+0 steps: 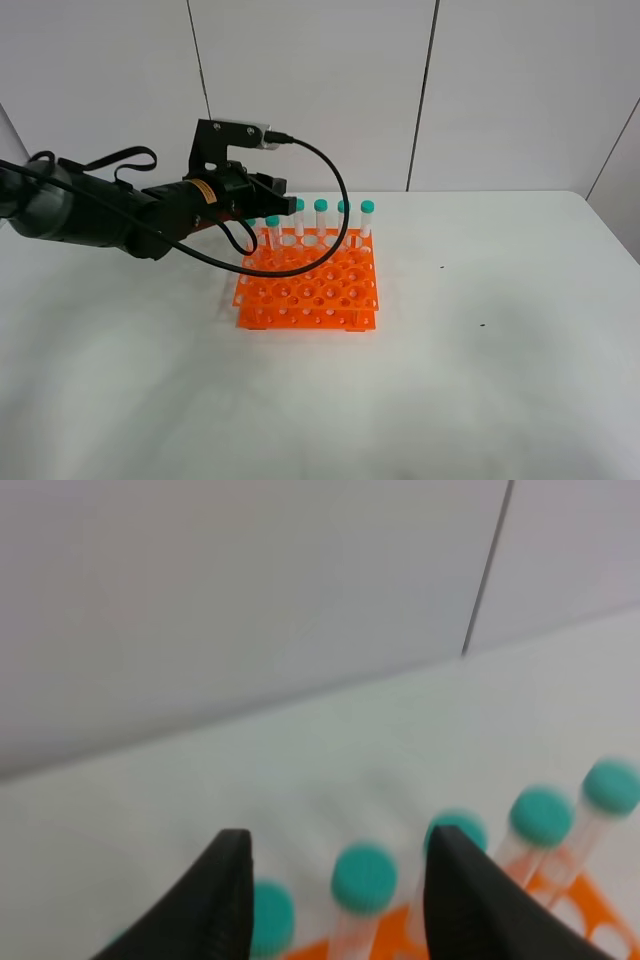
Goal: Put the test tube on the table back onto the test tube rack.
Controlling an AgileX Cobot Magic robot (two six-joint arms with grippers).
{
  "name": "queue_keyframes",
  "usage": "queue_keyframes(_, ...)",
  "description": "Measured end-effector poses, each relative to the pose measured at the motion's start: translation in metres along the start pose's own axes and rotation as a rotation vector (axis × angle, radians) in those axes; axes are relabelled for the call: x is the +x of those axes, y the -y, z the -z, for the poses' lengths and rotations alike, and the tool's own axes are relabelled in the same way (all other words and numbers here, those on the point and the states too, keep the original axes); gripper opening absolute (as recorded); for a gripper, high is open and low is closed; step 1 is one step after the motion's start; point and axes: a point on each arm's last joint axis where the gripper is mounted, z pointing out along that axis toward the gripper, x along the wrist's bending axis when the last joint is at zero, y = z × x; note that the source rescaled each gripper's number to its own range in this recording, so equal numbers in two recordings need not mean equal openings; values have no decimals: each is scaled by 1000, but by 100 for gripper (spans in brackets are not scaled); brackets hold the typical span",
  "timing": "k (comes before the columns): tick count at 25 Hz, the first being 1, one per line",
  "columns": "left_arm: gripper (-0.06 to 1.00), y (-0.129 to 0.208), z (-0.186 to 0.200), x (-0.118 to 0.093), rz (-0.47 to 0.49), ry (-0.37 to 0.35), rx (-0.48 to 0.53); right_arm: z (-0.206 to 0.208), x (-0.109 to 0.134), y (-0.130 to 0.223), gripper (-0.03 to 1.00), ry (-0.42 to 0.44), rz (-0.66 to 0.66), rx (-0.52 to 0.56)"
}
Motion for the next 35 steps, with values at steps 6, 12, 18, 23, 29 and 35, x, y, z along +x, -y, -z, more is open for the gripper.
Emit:
queue_keyframes(6, 41, -40, 29, -1, -8, -19, 21, 0, 0, 0, 89, 0, 0, 0)
queue_keyframes(12, 86, -61, 55, -1, -20, -49, 138, 0, 0, 0, 89, 0, 0, 0)
queue_keyframes(18, 98, -81, 57, 4, -32, -107, 421, 0, 0, 0, 89, 0, 0, 0)
queue_keyframes(23, 99, -85, 40, 29, 20, -134, 683, 0, 0, 0, 89, 0, 0, 0)
queue_keyframes(29, 99, -69, 21, 74, 120, -162, 917, 0, 0, 0, 89, 0, 0, 0)
queue_keyframes(35, 99, -60, 38, 129, 212, -275, 983, 0, 0, 0, 89, 0, 0, 0)
